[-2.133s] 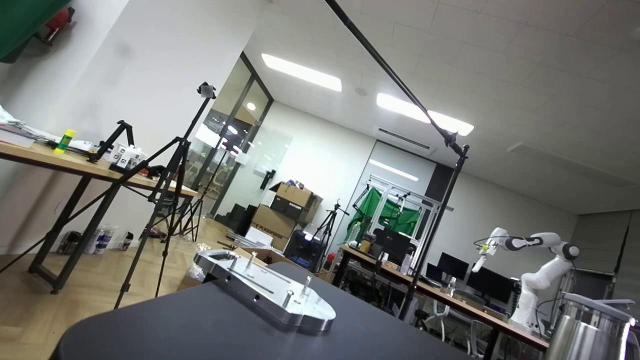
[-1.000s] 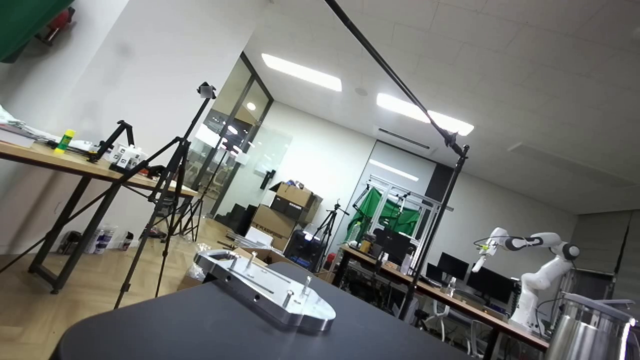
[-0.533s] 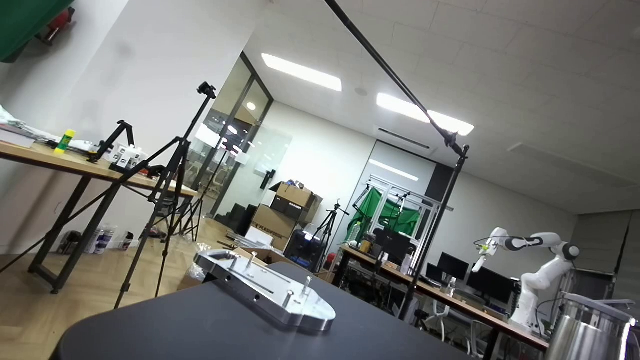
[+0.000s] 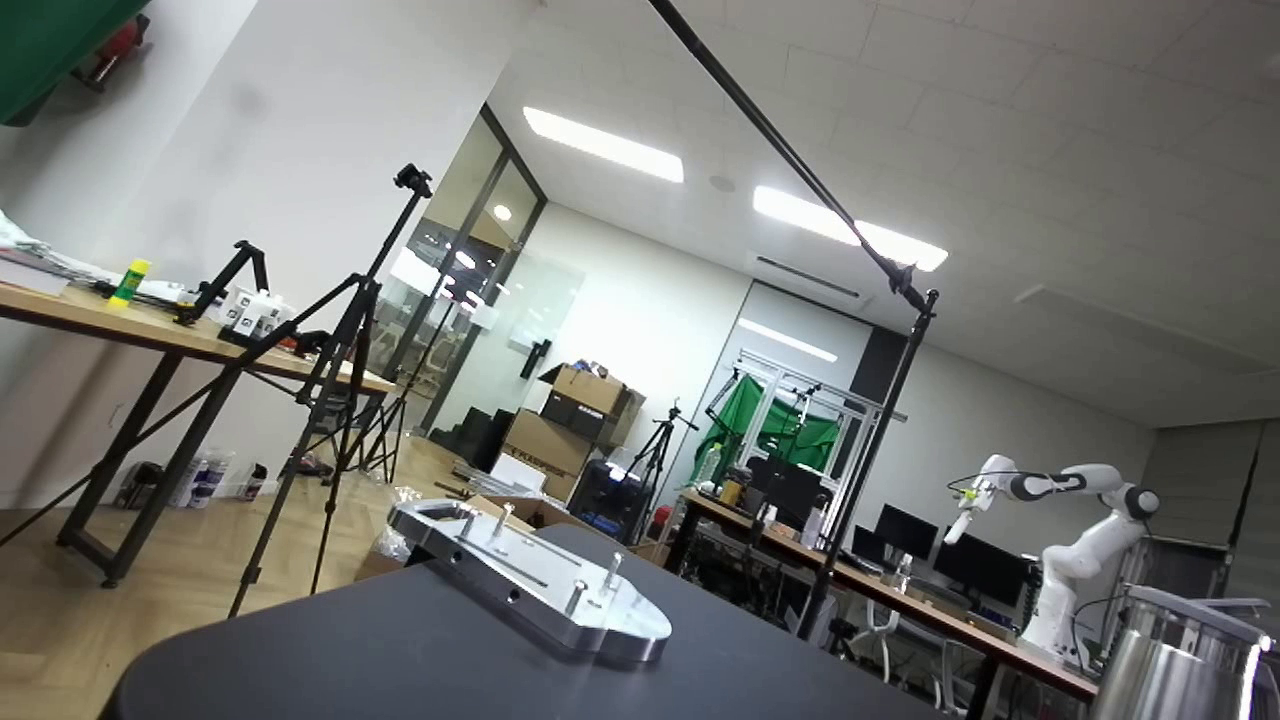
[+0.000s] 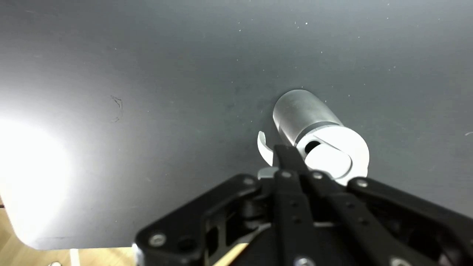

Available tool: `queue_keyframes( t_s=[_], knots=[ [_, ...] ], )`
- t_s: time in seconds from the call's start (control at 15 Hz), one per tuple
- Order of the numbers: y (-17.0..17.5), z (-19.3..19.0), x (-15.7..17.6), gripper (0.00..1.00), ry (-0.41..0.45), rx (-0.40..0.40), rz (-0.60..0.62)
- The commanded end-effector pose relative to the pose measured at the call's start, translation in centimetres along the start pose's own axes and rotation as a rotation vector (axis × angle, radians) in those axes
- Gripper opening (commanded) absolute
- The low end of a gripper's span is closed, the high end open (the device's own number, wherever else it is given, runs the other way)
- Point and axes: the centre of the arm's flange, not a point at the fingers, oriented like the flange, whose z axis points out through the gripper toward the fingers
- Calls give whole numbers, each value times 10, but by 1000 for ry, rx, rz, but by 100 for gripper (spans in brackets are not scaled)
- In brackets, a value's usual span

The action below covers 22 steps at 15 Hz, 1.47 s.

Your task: Close the flask

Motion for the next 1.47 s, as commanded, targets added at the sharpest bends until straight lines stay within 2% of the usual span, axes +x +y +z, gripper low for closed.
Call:
queue_keyframes(
  t_s=[0.0,0.27,0.73,0.93,1.4],
  knots=[
    [0,0,0,1,0,0,0],
    [0,0,0,0,0,0,0],
    [-31,0,23,0,94,-2,-37],
    [-43,13,33,0,107,-6,-56],
    [-51,55,54,0,75,-3,-73]
  ],
)
